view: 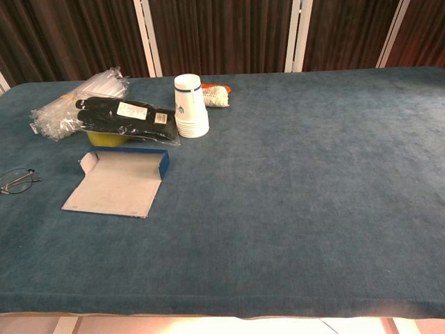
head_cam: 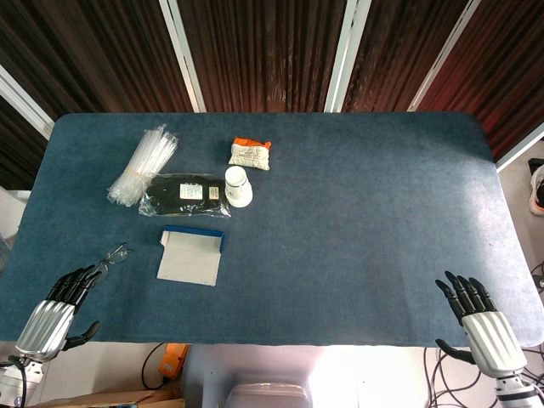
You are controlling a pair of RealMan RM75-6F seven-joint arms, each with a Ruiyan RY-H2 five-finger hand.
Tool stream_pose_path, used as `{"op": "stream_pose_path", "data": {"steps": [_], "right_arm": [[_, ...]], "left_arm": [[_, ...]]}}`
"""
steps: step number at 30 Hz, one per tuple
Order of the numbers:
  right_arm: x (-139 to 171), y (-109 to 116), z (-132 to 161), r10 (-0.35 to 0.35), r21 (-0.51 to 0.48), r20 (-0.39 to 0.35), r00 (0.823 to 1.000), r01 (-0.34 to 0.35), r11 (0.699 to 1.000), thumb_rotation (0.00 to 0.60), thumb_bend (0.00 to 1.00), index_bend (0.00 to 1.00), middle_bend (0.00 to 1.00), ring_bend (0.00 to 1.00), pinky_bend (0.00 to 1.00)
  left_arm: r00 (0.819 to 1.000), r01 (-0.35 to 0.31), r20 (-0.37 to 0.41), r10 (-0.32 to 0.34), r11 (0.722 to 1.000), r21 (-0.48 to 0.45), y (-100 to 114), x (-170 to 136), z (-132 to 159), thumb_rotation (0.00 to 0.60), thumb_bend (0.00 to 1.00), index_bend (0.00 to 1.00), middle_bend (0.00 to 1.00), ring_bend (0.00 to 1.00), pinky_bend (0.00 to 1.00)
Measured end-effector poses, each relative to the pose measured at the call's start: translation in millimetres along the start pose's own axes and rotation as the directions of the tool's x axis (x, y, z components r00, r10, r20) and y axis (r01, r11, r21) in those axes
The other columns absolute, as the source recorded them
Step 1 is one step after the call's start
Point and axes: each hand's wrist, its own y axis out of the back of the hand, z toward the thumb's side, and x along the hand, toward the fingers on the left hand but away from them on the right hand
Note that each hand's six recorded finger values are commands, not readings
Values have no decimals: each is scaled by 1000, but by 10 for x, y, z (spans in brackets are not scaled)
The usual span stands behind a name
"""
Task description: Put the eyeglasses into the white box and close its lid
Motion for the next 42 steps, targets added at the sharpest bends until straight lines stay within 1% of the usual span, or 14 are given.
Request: {"op": "stream_pose_path", "data": {"steps": [8,14,17,21,25,29,36,37,39,42], "right_arm": [[-30,-44,14,13,13,3,1000,-13,1000,600,278,0,0,0,0],[-36,-35,36,9,1,-7,1000,-9,1000,600,278,0,0,0,0],[-52,-43,47,14,-1,-12,1000,-14,1000,600,278,0,0,0,0],[-73,-42,62,18,-9,-21,1000,-18,1000,600,278,0,0,0,0],[-88,-40,53,20,-10,-20,1000,-21,1000,600,278,0,0,0,0],[-91,-33,52,21,-16,-22,1000,-22,1000,600,278,0,0,0,0],[-71,-7,46,15,-27,-26,1000,-16,1000,600,278,0,0,0,0],[-70,-4,46,15,-27,-27,1000,-15,1000,600,278,0,0,0,0],[-66,-2,45,15,-29,-29,999,-16,999,600,278,0,0,0,0],[-64,5,42,15,-33,-30,999,-16,999,600,278,0,0,0,0]], "left_arm": [[1000,0,2,0,1000,-9,-8,20,2,600,278,0,0,0,111],[1000,-30,7,30,999,-41,-64,123,73,600,283,9,0,0,119],[999,-31,-21,30,998,-56,-122,236,65,600,286,14,0,0,120],[996,7,-83,-12,998,-65,-245,428,-6,600,286,15,0,0,126],[984,59,-162,-71,995,-76,-391,637,-96,600,285,14,0,0,127],[970,99,-214,-115,992,-81,-489,810,-150,600,283,14,0,0,127],[943,138,-294,-158,987,-86,-524,1029,-258,600,278,19,0,0,128],[937,147,-307,-167,985,-87,-525,1071,-278,600,277,23,0,0,128],[931,156,-320,-176,984,-87,-525,1109,-297,600,278,28,0,0,128],[917,178,-346,-196,980,-83,-528,1177,-340,584,279,43,0,0,128]]}}
